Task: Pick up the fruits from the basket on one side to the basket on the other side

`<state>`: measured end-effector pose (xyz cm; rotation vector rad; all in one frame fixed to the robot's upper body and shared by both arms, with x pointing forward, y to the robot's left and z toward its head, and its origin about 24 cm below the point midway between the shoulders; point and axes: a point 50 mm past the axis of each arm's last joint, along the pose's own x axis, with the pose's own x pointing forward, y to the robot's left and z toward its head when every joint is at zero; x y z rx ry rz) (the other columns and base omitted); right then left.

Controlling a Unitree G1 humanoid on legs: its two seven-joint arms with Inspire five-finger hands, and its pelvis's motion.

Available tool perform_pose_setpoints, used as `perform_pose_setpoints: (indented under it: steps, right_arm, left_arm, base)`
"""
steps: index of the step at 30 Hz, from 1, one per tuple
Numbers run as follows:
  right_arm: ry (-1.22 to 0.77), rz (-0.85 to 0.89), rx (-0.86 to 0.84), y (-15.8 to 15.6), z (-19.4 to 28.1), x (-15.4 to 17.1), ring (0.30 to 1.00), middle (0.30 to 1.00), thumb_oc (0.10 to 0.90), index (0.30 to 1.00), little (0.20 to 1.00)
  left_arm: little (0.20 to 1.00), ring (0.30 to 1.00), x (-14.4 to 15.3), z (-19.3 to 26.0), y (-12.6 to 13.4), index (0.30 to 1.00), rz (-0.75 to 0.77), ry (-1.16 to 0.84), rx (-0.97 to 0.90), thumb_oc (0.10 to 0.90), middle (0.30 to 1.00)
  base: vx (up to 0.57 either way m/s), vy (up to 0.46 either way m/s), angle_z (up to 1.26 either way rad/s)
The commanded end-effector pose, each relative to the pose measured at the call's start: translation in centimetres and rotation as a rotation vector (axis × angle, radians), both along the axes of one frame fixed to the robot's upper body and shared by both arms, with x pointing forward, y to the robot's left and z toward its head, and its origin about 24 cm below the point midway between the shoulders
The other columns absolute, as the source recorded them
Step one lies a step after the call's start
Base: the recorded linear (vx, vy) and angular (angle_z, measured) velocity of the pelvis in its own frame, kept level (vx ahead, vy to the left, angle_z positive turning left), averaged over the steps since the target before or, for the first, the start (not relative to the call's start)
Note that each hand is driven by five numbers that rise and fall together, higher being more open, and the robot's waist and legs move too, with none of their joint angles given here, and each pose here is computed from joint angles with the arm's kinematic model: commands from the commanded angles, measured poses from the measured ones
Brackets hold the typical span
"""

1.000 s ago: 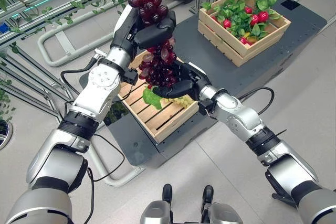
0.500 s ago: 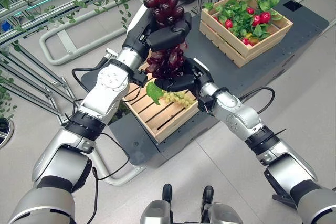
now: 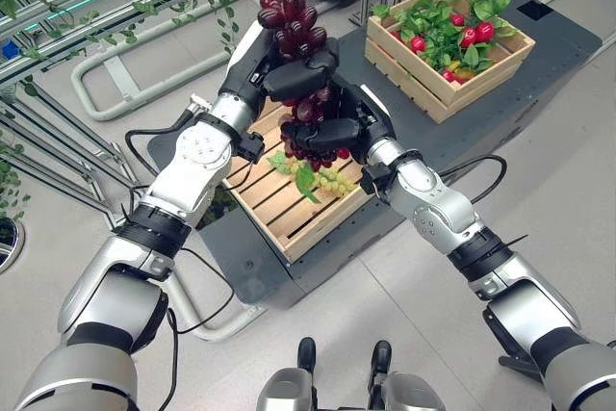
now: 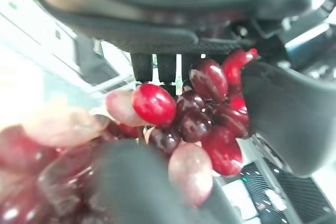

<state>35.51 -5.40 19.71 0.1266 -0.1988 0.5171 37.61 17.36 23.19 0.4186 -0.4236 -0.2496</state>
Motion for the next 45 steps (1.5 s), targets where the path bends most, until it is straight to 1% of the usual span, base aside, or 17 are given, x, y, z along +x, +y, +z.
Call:
perform_pose_setpoints:
  steps: [1, 3, 4, 5, 9, 15, 28, 29, 30, 31, 39, 45]
  right_arm:
    - [-0.054, 0.076, 0.253, 1.6, 1.1, -0.8, 0.900, 0.900, 0.800, 0.900, 0.900]
    - [-0.035, 0.102, 0.290, 1.6, 0.8, -0.8, 0.900, 0.900, 0.800, 0.900, 0.900]
    - [-0.033, 0.109, 0.301, 1.6, 0.7, -0.8, 0.712, 0.712, 0.675, 0.712, 0.712]
    - [-0.031, 0.117, 0.322, 1.7, 0.7, -0.8, 0.300, 0.300, 0.400, 0.300, 0.300]
    - [-0.020, 0.135, 0.374, 1.8, 0.5, -0.8, 0.300, 0.300, 0.400, 0.300, 0.300]
    - [-0.022, 0.135, 0.414, 1.6, 0.8, -0.8, 0.300, 0.300, 0.400, 0.300, 0.300]
    - [-0.003, 0.106, 0.415, 0.9, 0.4, -0.3, 0.300, 0.300, 0.400, 0.300, 0.300]
    - [-0.005, 0.100, 0.407, 0.8, 0.4, -0.2, 0.300, 0.300, 0.400, 0.300, 0.300]
    - [-0.006, 0.096, 0.404, 0.8, 0.4, -0.1, 0.300, 0.300, 0.400, 0.300, 0.300]
    - [-0.006, 0.096, 0.403, 0.8, 0.4, -0.1, 0.300, 0.300, 0.400, 0.300, 0.300]
    - [-0.004, 0.068, 0.417, 0.4, 0.2, 0.0, 0.300, 0.300, 0.400, 0.300, 0.300]
    - [-0.004, 0.031, 0.424, -0.5, 0.2, 0.4, 0.300, 0.300, 0.400, 0.300, 0.300]
  left_arm:
    - [0.300, 0.300, 0.5, -0.8, -0.9, 0.300, -0.035, -0.034, -0.115, 0.400, 0.300]
    - [0.300, 0.300, 0.4, -0.8, -1.5, 0.300, -0.059, -0.035, -0.121, 0.400, 0.300]
    - [0.300, 0.300, 0.4, -0.8, -1.6, 0.300, -0.064, -0.035, -0.120, 0.400, 0.300]
    - [0.300, 0.300, 0.3, -0.8, -2.0, 0.300, -0.074, -0.036, -0.118, 0.400, 0.300]
    - [0.300, 0.300, 0.2, -0.7, -2.6, 0.300, -0.101, -0.034, -0.117, 0.400, 0.300]
    - [0.300, 0.300, 0.2, -0.7, -2.6, 0.300, -0.097, -0.030, -0.141, 0.400, 0.300]
    - [0.300, 0.300, 0.4, -0.2, -2.2, 0.300, -0.078, -0.039, -0.205, 0.400, 0.300]
    - [0.441, 0.441, 0.4, -0.1, -2.1, 0.441, -0.068, -0.042, -0.223, 0.494, 0.441]
    - [0.792, 0.792, 0.5, -0.1, -2.0, 0.792, -0.065, -0.038, -0.234, 0.728, 0.792]
    - [0.900, 0.900, 0.5, -0.1, -2.0, 0.900, -0.063, -0.038, -0.238, 0.800, 0.900]
    - [0.900, 0.900, 0.5, -0.3, -2.2, 0.900, -0.052, -0.035, -0.263, 0.800, 0.900]
    - [0.900, 0.900, 0.7, -1.0, -1.7, 0.900, -0.053, 0.009, -0.241, 0.800, 0.900]
  base:
    - [0.00, 0.000, 0.00]
    - [0.00, 0.000, 0.00]
    - [0.00, 0.000, 0.00]
    - [0.00, 0.000, 0.00]
    - [0.00, 0.000, 0.00]
    - [0.00, 0.000, 0.00]
    - [0.00, 0.000, 0.00]
    - [0.00, 0.000, 0.00]
    - [0.00, 0.000, 0.00]
    - [0.00, 0.000, 0.00]
    - [0.00, 0.000, 0.00]
    - [0.00, 0.000, 0.00]
